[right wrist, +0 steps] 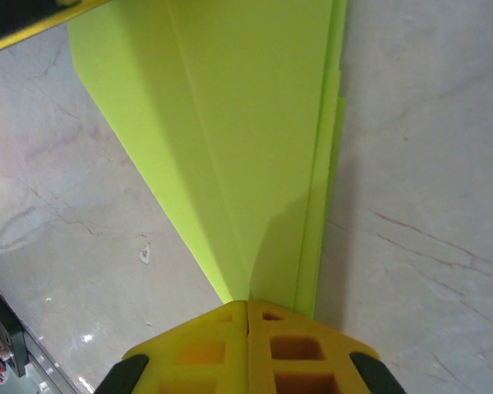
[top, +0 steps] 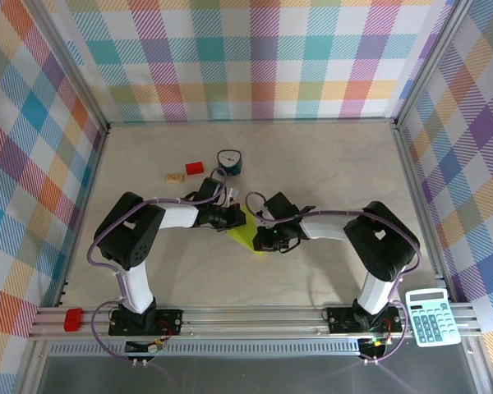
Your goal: Fold a paper plane with a square sheet of paper (fold left side to right side)
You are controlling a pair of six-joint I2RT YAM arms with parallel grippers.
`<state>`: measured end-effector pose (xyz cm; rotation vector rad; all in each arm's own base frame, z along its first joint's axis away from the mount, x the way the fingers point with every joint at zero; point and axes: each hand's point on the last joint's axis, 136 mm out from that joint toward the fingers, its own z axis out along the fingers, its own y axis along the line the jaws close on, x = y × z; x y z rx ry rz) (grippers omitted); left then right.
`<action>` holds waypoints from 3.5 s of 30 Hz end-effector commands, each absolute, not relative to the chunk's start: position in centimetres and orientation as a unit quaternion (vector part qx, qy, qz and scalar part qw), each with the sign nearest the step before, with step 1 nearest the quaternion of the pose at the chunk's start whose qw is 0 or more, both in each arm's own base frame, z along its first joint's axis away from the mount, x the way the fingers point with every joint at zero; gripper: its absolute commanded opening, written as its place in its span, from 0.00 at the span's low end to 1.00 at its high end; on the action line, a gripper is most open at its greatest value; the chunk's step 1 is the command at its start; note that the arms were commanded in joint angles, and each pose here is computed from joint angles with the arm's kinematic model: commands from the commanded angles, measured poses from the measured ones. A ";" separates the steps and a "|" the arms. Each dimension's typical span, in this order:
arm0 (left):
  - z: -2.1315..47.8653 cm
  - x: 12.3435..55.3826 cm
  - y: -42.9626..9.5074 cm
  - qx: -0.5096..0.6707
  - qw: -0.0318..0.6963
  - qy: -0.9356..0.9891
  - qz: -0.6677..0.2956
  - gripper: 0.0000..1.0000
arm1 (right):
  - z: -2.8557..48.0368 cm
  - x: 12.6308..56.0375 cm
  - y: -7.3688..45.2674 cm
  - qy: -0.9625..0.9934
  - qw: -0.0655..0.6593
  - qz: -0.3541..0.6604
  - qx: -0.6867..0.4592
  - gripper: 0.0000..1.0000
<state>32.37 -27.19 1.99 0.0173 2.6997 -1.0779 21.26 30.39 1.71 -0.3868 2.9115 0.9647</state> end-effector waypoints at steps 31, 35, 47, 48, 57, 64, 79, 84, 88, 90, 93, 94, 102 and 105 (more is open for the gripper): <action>10.2 34.4 -26.0 0.019 0.198 0.908 -0.368 0.34 | 6.1 22.0 28.3 0.919 0.045 0.366 -0.141 0.34; 11.0 33.9 -23.5 0.001 0.230 0.905 -0.357 0.42 | 6.4 23.7 29.6 0.903 0.062 0.387 -0.175 0.42; 10.9 31.5 -19.9 -0.042 0.283 0.881 -0.377 0.47 | 4.5 27.0 31.3 0.888 0.072 0.406 -0.204 0.41; 11.0 31.5 -19.8 -0.044 0.286 0.879 -0.379 0.47 | 4.3 26.9 31.5 0.888 0.070 0.406 -0.206 0.40; 13.0 31.6 -19.3 -0.048 0.316 0.857 -0.403 0.52 | 5.1 27.2 31.7 0.881 0.088 0.416 -0.208 0.12; 16.4 32.0 -18.9 -0.058 0.361 0.811 -0.456 0.60 | 8.3 27.5 30.7 0.864 0.128 0.446 -0.196 0.00; 23.6 30.9 -25.1 0.059 0.333 0.700 -0.629 0.60 | 20.0 25.6 29.8 0.754 0.224 0.580 -0.211 0.00; 23.7 30.9 -27.4 0.083 0.318 0.694 -0.640 0.57 | 21.0 25.3 30.4 0.737 0.206 0.605 -0.219 0.00; 23.5 31.0 -28.3 0.089 0.309 0.697 -0.641 0.48 | 20.8 25.5 30.6 0.737 0.200 0.608 -0.215 0.00; 23.2 31.1 -28.4 0.089 0.307 0.702 -0.636 0.40 | 20.6 25.6 30.6 0.739 0.200 0.607 -0.212 0.00; 22.9 31.1 -28.3 0.088 0.308 0.710 -0.627 0.28 | 20.1 25.8 30.5 0.745 0.200 0.603 -0.204 0.01; 22.9 31.1 -28.2 0.088 0.311 0.711 -0.624 0.24 | 20.0 25.8 30.5 0.747 0.201 0.601 -0.201 0.03; 24.1 31.0 -27.8 0.081 0.327 0.706 -0.623 0.06 | 20.9 26.0 28.6 0.757 0.236 0.582 -0.178 0.35; 24.7 30.9 -27.8 0.083 0.332 0.702 -0.625 0.05 | 21.2 26.0 27.2 0.766 0.258 0.564 -0.167 0.52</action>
